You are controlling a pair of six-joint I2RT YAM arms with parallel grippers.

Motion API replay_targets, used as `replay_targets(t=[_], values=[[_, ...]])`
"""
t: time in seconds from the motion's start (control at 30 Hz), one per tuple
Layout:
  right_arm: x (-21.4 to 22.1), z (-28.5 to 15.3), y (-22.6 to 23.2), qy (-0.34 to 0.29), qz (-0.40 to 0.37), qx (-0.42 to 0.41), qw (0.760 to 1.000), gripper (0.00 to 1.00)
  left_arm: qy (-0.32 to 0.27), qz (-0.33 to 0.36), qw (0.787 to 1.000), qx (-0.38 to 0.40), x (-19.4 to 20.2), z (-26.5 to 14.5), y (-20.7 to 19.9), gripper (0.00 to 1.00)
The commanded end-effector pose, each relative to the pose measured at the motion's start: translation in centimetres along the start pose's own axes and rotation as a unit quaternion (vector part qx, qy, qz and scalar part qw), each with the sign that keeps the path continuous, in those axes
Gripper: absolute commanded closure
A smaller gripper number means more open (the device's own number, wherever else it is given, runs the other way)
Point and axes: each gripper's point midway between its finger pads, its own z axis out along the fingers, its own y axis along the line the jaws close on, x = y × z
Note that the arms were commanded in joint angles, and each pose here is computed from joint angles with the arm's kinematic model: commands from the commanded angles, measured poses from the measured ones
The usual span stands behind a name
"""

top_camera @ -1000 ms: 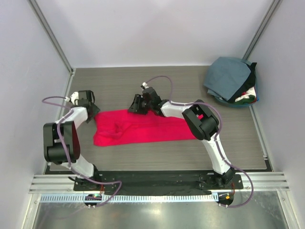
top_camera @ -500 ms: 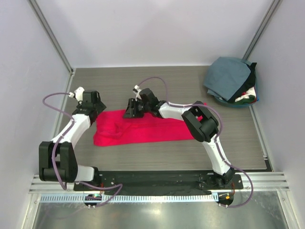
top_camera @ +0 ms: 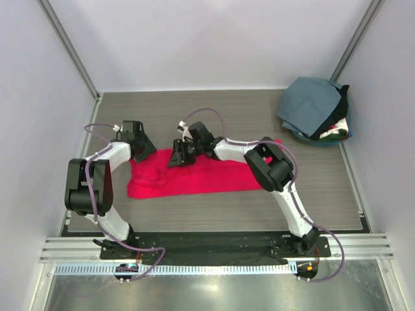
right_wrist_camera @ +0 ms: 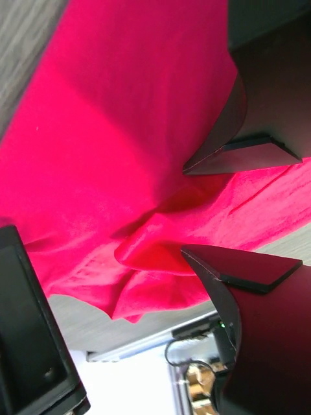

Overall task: Fold and stack the t-shirts
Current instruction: Fold the tshirt

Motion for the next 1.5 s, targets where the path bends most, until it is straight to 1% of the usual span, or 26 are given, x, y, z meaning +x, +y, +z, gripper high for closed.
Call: replay_targets(t=[0.0,0.03,0.1,0.13,0.27,0.37,0.43,0.6,0.87,0.97,1.1,1.2,1.27,1.37,1.4,1.43,1.47], values=[[-0.3,0.4,2.4,0.014,-0.025,-0.048,0.998,0.47,-0.021,0.01,1.0,0.008,-1.5,-0.5,-0.7,0.45],[0.0,0.4,2.7,0.022,-0.022,-0.06,0.998,0.48,-0.022,0.012,1.0,-0.016,-1.6,-0.2,0.2,0.45],[-0.2,0.5,3.5,0.022,-0.025,-0.081,0.996,0.48,-0.025,0.013,0.999,-0.042,-1.7,-0.2,1.1,0.44],[-0.2,0.6,4.0,0.026,-0.021,-0.098,0.995,0.48,-0.035,0.012,0.998,-0.056,-2.1,-0.3,1.6,0.43],[0.1,1.1,5.1,0.038,-0.015,-0.13,0.991,0.47,-0.03,0.011,0.998,-0.058,-1.8,0.0,1.8,0.43],[0.8,1.0,5.7,0.046,-0.024,-0.138,0.989,0.47,-0.034,0.011,0.997,-0.071,-1.9,0.1,2.4,0.43],[1.9,0.7,5.3,0.057,-0.023,-0.133,0.989,0.48,-0.037,0.01,0.997,-0.072,-2.1,0.1,2.6,0.43],[4.4,-1.3,5.0,0.083,-0.054,-0.122,0.988,0.48,-0.033,0.013,0.996,-0.077,-2.1,0.4,2.8,0.43],[7.1,-4.8,5.7,0.093,-0.095,-0.129,0.983,0.48,-0.027,0.013,0.996,-0.089,-2.4,1.3,3.4,0.43],[8.7,-5.9,5.8,0.108,-0.102,-0.14,0.979,0.48,-0.023,0.01,0.996,-0.091,-2.5,1.7,3.7,0.43],[11.8,-7.4,4.9,0.133,-0.11,-0.129,0.976,0.48,-0.022,0.01,0.995,-0.094,-2.5,1.8,3.8,0.44],[11.7,-8.0,4.6,0.12,-0.115,-0.104,0.981,0.48,-0.025,0.011,0.996,-0.084,-2.7,1.3,3.4,0.44],[10.8,-8.1,5.3,0.109,-0.101,-0.102,0.984,0.49,-0.03,0.01,0.997,-0.071,-3.0,0.8,2.8,0.44],[8.2,-7.8,7.4,0.062,-0.087,-0.12,0.987,0.51,-0.039,0.009,0.998,-0.045,-3.3,0.0,1.9,0.44],[6.6,-7.6,8.6,0.033,-0.07,-0.135,0.988,0.5,-0.044,0.007,0.998,-0.039,-3.5,-0.3,1.7,0.44],[5.9,-7.4,9.3,0.019,-0.056,-0.14,0.988,0.47,-0.045,0.006,0.998,-0.035,-3.5,-0.5,1.6,0.43],[4.6,-6.7,9.5,-0.002,-0.029,-0.127,0.991,0.45,-0.054,0.004,0.998,-0.03,-3.9,-1.1,1.4,0.43]])
